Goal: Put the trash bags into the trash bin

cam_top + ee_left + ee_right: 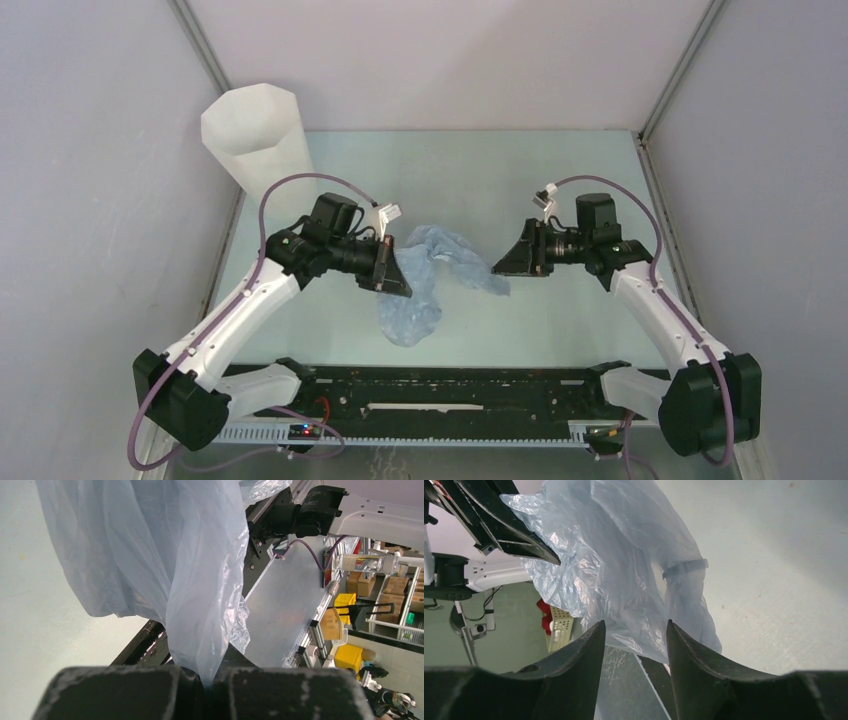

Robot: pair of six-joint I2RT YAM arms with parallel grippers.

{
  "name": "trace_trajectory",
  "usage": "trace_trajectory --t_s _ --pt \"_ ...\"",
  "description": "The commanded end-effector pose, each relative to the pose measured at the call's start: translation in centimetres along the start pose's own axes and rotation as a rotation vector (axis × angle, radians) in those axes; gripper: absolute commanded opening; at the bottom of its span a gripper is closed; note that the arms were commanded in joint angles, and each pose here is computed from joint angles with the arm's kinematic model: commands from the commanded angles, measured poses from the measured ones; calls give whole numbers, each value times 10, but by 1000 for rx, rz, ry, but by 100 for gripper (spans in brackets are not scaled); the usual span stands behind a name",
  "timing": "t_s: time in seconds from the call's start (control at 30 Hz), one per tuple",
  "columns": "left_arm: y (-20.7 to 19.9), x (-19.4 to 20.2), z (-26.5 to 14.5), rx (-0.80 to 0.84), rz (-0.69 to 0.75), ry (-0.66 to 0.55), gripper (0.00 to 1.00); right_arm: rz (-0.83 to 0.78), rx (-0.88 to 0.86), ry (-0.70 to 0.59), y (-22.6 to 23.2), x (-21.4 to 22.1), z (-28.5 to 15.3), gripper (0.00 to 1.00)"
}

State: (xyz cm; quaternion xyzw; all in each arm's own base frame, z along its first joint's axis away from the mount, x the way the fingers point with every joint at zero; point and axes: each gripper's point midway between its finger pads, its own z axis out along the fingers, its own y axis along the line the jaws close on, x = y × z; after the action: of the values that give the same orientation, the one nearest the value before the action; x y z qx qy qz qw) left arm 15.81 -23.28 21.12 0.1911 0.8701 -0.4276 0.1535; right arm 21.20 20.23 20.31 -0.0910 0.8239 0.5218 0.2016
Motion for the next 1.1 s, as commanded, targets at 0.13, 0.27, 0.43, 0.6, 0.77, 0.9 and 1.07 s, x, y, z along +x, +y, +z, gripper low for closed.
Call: trace_trajectory --t_s 0.13,0.27,0.43,0.6,0.77,0.9,1.07 --pt "-22 -21 -10 69 96 -54 0 -42 -52 33 10 4 12 69" --pt "-22 -20 -10 69 93 -52 0 -143 -71 -8 23 9 7 82" --pt "-23 -20 -11 68 95 -49 0 -196 -39 -29 29 12 16 82" --pt "-22 -17 -12 63 95 -37 0 -257 63 -73 24 12 16 84" --pt "-19 -14 -11 58 95 -30 0 -299 55 -98 38 9 1 90" --pt "-19 -13 -11 60 94 -25 0 -311 58 -116 43 12 -10 91" --pt "-19 -12 -11 62 96 -18 0 -280 63 -130 37 11 -19 91"
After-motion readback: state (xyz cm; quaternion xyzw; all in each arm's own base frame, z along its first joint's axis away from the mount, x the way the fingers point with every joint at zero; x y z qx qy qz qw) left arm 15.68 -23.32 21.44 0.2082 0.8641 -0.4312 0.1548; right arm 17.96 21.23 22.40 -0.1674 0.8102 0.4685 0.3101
